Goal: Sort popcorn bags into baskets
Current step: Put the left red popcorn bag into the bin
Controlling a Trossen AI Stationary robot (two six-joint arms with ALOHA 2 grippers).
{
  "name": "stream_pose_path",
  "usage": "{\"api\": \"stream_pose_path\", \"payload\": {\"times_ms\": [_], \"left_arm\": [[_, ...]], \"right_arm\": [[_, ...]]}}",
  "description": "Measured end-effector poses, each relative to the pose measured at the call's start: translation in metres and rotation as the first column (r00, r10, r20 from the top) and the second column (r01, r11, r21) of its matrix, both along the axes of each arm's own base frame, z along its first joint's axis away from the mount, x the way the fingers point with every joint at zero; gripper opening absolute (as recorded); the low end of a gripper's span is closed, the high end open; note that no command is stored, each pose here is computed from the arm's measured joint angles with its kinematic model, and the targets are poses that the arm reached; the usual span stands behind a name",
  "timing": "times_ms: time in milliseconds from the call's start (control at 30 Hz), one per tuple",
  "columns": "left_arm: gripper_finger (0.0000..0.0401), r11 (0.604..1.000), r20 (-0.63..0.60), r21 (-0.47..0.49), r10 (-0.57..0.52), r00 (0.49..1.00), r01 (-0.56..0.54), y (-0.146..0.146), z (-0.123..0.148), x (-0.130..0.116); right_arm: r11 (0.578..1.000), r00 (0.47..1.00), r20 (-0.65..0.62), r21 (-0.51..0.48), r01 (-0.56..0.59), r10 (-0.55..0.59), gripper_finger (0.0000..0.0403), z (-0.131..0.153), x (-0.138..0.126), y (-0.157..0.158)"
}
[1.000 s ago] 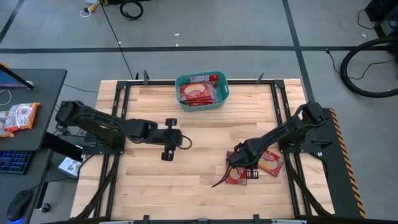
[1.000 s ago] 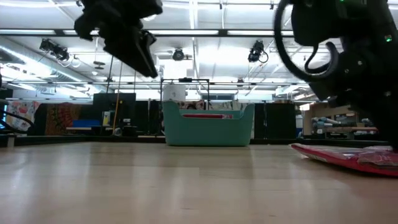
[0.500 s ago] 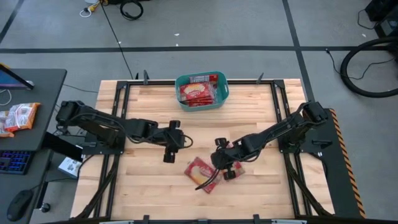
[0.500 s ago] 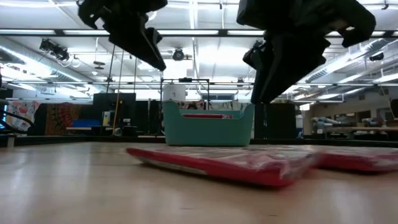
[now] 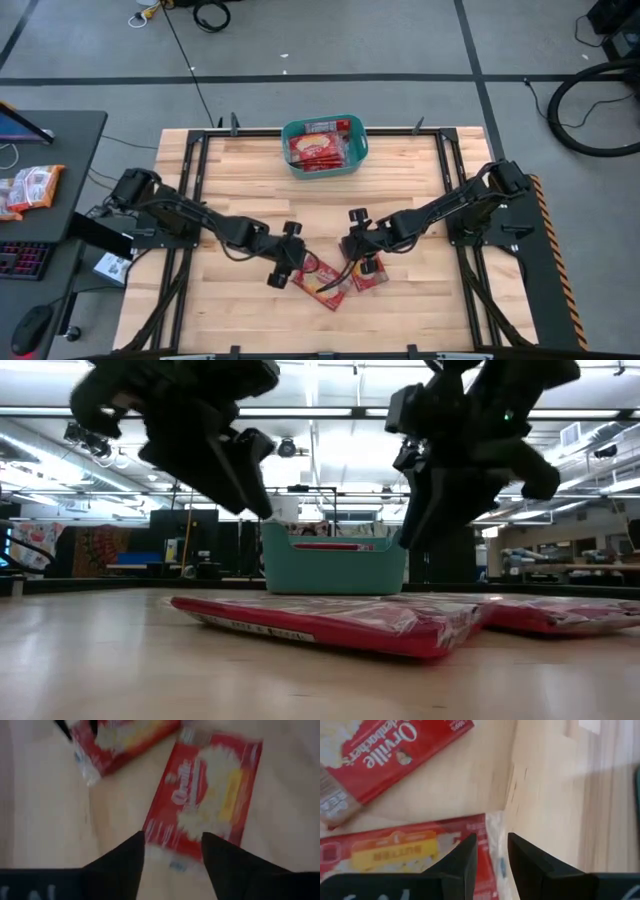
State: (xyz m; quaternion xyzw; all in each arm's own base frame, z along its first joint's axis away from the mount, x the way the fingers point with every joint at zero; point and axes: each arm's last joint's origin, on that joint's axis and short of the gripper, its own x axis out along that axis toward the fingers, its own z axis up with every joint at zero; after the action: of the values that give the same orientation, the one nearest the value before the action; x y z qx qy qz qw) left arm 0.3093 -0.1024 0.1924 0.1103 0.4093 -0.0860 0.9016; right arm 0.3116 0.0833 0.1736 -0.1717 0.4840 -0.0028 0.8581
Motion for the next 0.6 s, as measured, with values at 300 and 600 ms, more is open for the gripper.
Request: {"api": "stream_pose_path", "payload": {"times_ms": [300, 600], "left_arm": [[0.0239, 0.995, 0.083, 0.075, 0.064, 0.995, -0.07, -0.033, 0.0, -0.01], [0.0231, 0.987, 0.112, 0.023, 0.157, 0.981, -0.161, -0.055, 0.007, -0.019]], "right_arm": [[0.996, 0.994, 0.11, -0.094, -0.006, 0.016, 0.0114, 0.012, 0.006, -0.025], [0.99, 0.948, 0.308, -0.136, -0.045, 0.085, 0.0114, 0.044, 0.015, -0.047]]}}
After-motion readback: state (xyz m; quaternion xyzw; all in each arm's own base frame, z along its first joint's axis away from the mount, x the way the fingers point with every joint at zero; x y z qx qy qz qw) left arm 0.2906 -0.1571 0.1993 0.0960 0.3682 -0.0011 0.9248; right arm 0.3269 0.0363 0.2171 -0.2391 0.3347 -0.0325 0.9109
